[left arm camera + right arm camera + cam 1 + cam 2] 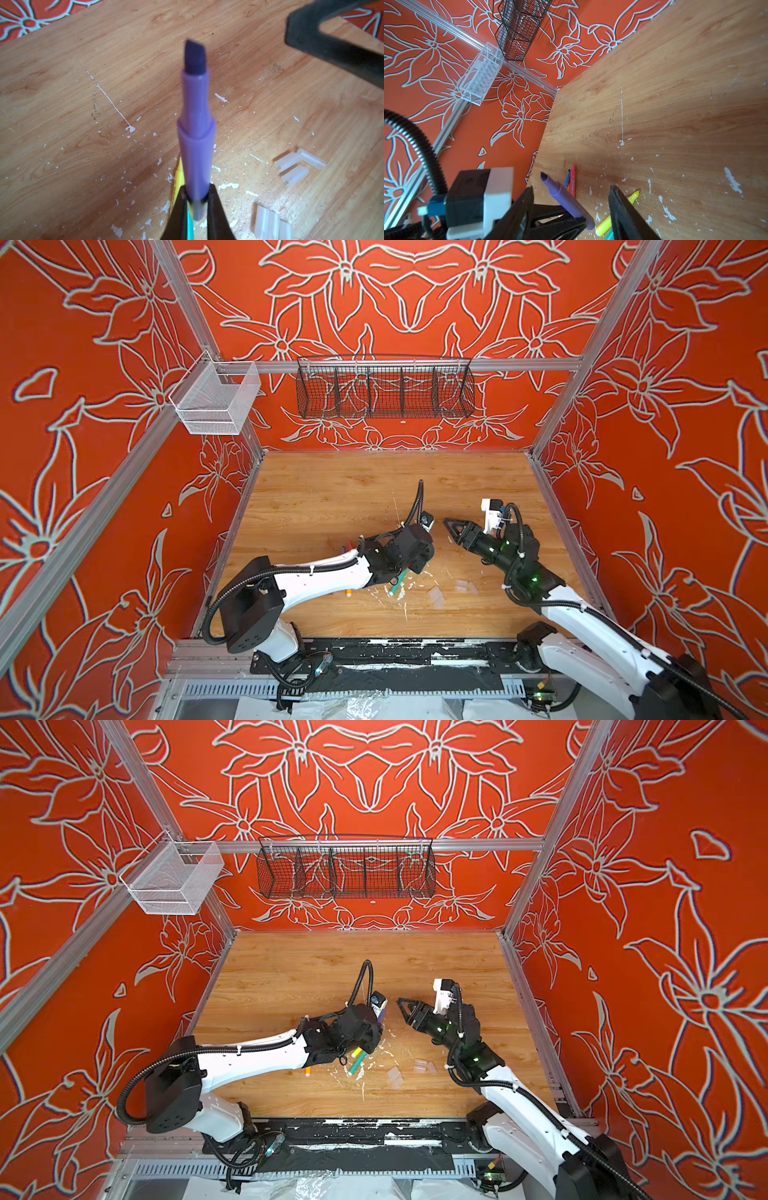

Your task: Insert the pens into the pen caps

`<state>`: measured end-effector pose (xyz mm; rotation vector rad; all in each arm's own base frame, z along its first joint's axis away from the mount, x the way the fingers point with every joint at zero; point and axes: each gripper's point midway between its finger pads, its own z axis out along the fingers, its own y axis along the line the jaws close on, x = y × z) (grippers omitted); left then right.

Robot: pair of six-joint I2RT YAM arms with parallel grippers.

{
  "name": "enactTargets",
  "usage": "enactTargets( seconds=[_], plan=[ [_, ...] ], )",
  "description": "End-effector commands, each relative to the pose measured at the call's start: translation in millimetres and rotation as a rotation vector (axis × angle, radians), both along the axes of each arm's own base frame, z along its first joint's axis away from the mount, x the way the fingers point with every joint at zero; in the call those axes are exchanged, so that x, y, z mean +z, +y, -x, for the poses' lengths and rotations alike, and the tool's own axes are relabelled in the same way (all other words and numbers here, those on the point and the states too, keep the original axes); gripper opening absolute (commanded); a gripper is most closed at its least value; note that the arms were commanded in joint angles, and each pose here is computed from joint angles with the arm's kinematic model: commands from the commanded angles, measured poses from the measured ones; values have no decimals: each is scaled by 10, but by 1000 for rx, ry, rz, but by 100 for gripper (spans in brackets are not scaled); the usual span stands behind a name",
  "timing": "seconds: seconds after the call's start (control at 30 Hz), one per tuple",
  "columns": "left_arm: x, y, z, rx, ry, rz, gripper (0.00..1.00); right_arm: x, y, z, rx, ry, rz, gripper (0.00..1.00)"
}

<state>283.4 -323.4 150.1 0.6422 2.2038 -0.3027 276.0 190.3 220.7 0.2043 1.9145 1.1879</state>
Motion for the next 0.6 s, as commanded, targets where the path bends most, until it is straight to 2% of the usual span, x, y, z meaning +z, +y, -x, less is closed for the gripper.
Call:
enactTargets(
  seconds=[0.0, 0.13, 0.23, 0.3, 0.57],
  plan=[
    [142, 13, 12, -2, -1, 58, 0, -39, 75, 65, 8, -26, 52, 60],
    [187, -33, 56, -39, 1, 82, 0, -24, 271, 134, 62, -50, 92, 61],
    [175, -49, 60, -52, 4, 71, 0, -53, 356, 148, 81, -48, 113, 67],
    [167, -84, 82, -76, 10, 75, 0, -83, 386, 130, 86, -39, 122, 68],
    [212, -171, 185, -151, 24, 112, 0, -175, 462, 43, 97, -10, 158, 57]
  ],
)
